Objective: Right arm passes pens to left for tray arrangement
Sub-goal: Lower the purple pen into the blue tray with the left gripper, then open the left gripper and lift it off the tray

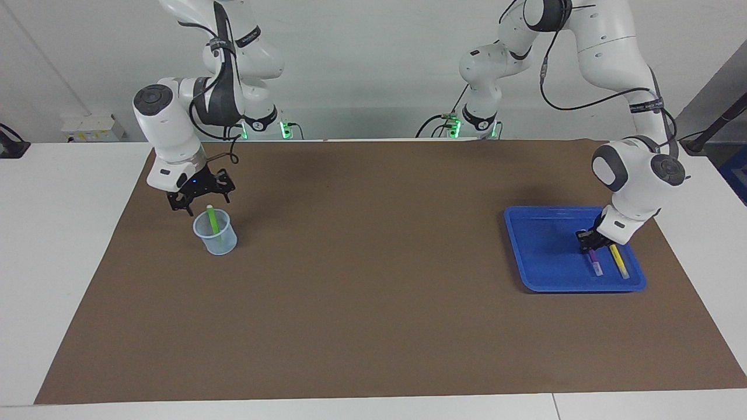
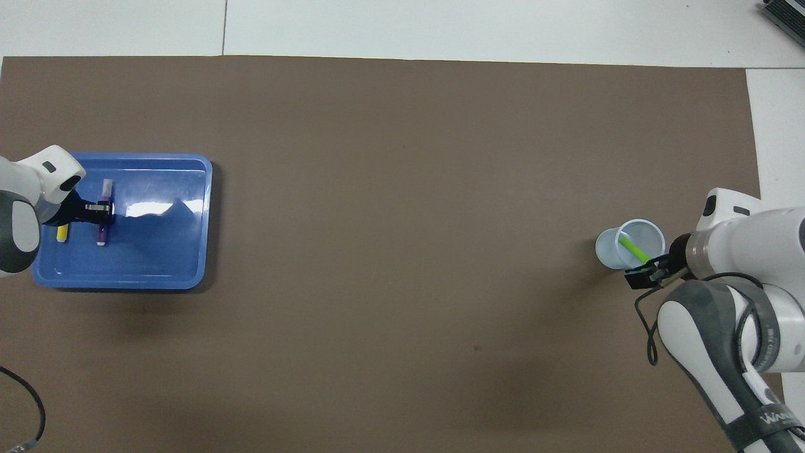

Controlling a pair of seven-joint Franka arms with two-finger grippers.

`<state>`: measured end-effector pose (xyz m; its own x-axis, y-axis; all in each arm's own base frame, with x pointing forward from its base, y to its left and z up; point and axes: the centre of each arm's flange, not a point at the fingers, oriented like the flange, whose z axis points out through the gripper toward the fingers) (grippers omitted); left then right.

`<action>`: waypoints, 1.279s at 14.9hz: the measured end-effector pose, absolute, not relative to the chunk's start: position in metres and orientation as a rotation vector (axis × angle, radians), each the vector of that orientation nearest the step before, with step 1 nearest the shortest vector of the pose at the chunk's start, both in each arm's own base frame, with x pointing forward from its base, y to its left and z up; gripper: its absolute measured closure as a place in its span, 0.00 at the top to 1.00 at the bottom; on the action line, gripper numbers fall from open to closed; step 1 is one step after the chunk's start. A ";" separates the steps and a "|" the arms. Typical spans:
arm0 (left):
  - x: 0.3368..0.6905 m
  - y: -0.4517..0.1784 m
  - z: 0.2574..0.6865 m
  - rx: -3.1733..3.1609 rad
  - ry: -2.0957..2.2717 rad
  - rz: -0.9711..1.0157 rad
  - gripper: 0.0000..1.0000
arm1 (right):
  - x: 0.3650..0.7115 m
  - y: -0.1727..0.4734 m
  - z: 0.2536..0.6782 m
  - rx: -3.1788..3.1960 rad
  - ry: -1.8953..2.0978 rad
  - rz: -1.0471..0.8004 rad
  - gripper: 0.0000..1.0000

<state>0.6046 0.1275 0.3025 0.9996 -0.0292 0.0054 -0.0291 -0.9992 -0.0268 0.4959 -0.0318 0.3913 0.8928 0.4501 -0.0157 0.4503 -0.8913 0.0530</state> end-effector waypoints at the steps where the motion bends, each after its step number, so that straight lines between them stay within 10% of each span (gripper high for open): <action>1: 0.605 0.128 0.303 -3.115 0.045 -0.009 0.44 | 0.495 -0.033 0.390 3.000 0.714 -0.009 1.00; 6: 0.608 0.128 0.311 -3.132 0.006 0.016 1.00 | 0.494 -0.034 0.389 2.998 0.714 -0.016 0.90; 19: 0.595 0.036 0.410 -3.249 -0.685 0.189 1.00 | 0.494 -0.033 0.388 2.991 0.722 -0.020 0.31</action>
